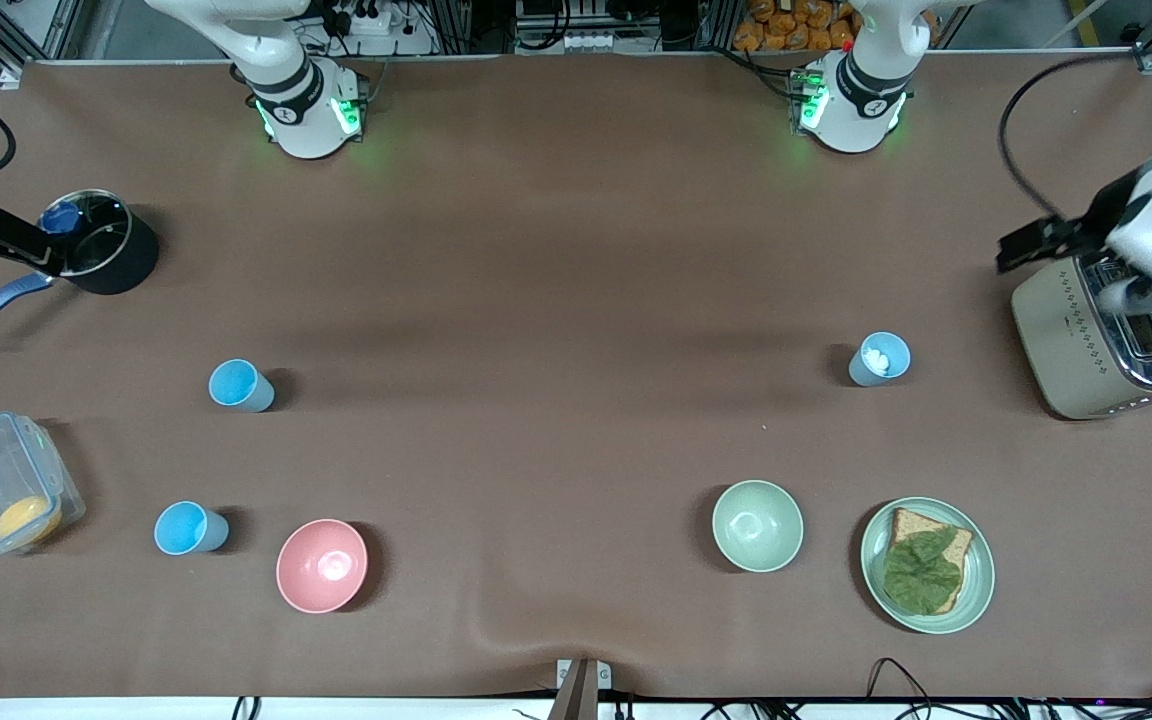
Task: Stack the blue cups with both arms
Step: 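Reach the right gripper and the left gripper toward separate blue cups, then close the right gripper and the left gripper on their blue cups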
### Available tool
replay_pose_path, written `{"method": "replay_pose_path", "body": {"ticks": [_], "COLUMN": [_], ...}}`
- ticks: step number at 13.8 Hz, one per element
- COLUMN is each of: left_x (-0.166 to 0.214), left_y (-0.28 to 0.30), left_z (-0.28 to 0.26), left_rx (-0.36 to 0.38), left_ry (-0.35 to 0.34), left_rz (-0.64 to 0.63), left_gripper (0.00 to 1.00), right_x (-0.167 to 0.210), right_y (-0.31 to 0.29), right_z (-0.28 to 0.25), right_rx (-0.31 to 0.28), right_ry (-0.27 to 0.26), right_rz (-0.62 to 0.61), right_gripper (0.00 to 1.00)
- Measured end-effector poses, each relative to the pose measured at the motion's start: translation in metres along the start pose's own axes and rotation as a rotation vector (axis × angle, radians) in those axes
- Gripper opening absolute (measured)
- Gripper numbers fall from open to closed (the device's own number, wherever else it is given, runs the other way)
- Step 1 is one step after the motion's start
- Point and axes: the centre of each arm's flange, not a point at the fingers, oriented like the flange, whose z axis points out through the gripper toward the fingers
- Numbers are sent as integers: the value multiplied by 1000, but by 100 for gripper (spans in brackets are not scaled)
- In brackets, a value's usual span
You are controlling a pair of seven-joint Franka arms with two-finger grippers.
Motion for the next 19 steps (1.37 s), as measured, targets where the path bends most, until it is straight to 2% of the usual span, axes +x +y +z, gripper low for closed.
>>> {"method": "replay_pose_path", "body": {"ticks": [4,7,10,12,13,14,15,18,19], "left_x": [15,20,26,31,33,35,37,39,39], "left_y": [3,6,6,5,5,4,3,2,2], "left_z": [72,136,194,225,238,249,256,267,268], "left_rx": [-6,-12,-18,-23,-23,-19,-13,-7,-7], "left_ry": [39,53,10,-4,-9,-14,-16,-28,-30], "left_rz": [3,7,8,7,7,10,16,19,19], "left_gripper": [100,100,100,95,94,87,85,82,82], "right_x": [0,4,21,37,45,55,63,78,87], "right_y": [0,-8,-27,-42,-51,-58,-58,-31,-18], "right_z": [0,11,46,81,99,117,130,162,176], "right_rx": [1,4,3,0,-2,-4,-7,-7,-5], "right_ry": [-1,-23,-82,-137,-158,-165,-164,-186,-177], "right_rz": [0,-15,-47,-70,-84,-95,-95,-63,-46], "right_gripper": [100,100,100,100,100,100,100,100,100]}}
